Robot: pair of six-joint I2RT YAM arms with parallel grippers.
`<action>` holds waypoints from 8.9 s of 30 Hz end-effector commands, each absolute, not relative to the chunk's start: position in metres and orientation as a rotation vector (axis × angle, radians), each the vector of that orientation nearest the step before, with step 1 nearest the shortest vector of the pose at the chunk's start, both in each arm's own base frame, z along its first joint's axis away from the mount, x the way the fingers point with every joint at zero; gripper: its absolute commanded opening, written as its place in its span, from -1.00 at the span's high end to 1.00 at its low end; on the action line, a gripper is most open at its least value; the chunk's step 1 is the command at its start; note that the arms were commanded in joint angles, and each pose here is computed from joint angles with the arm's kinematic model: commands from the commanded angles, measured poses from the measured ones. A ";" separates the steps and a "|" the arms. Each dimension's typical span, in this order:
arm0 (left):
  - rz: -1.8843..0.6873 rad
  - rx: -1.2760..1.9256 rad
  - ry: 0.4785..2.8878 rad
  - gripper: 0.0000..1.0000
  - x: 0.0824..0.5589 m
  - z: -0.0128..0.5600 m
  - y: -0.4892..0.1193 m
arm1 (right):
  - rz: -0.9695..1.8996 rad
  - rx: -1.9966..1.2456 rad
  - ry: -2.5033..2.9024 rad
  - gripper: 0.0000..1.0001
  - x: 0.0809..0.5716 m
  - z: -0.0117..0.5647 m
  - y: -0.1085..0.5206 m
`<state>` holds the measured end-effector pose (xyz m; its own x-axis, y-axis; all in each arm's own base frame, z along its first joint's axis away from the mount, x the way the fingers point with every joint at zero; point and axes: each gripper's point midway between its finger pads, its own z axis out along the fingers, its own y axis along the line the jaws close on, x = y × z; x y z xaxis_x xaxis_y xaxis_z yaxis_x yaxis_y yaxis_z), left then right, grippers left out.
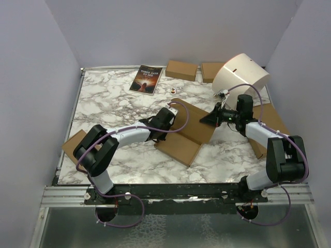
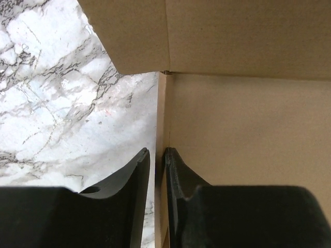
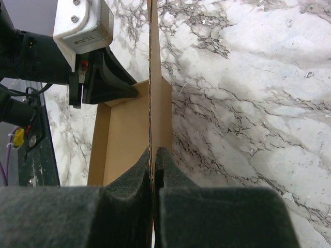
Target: Fold the paper box
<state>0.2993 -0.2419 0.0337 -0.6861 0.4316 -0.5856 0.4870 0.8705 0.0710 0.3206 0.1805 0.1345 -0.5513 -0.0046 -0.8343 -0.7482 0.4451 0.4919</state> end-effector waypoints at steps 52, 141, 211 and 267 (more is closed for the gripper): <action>-0.406 0.404 2.249 0.09 0.275 0.114 -0.244 | 1.142 -0.888 1.747 0.99 0.307 0.163 0.184; -0.053 -0.061 2.217 0.88 0.574 0.075 -0.284 | 0.870 -0.538 1.681 0.99 0.321 0.283 0.044; -0.414 0.672 2.146 -0.18 0.235 0.096 -0.365 | 1.229 -0.924 1.866 0.96 0.345 0.146 0.172; -0.834 0.620 1.558 0.76 0.288 0.133 -0.242 | 1.292 -1.380 1.530 0.98 0.312 0.164 0.221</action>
<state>0.2942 -0.2207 0.1166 -0.2079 -0.0728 -0.9754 0.6902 0.6957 -0.1990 0.3130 0.2141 0.1564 -0.2020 -0.3114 -0.9286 -0.9744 -0.0320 0.2227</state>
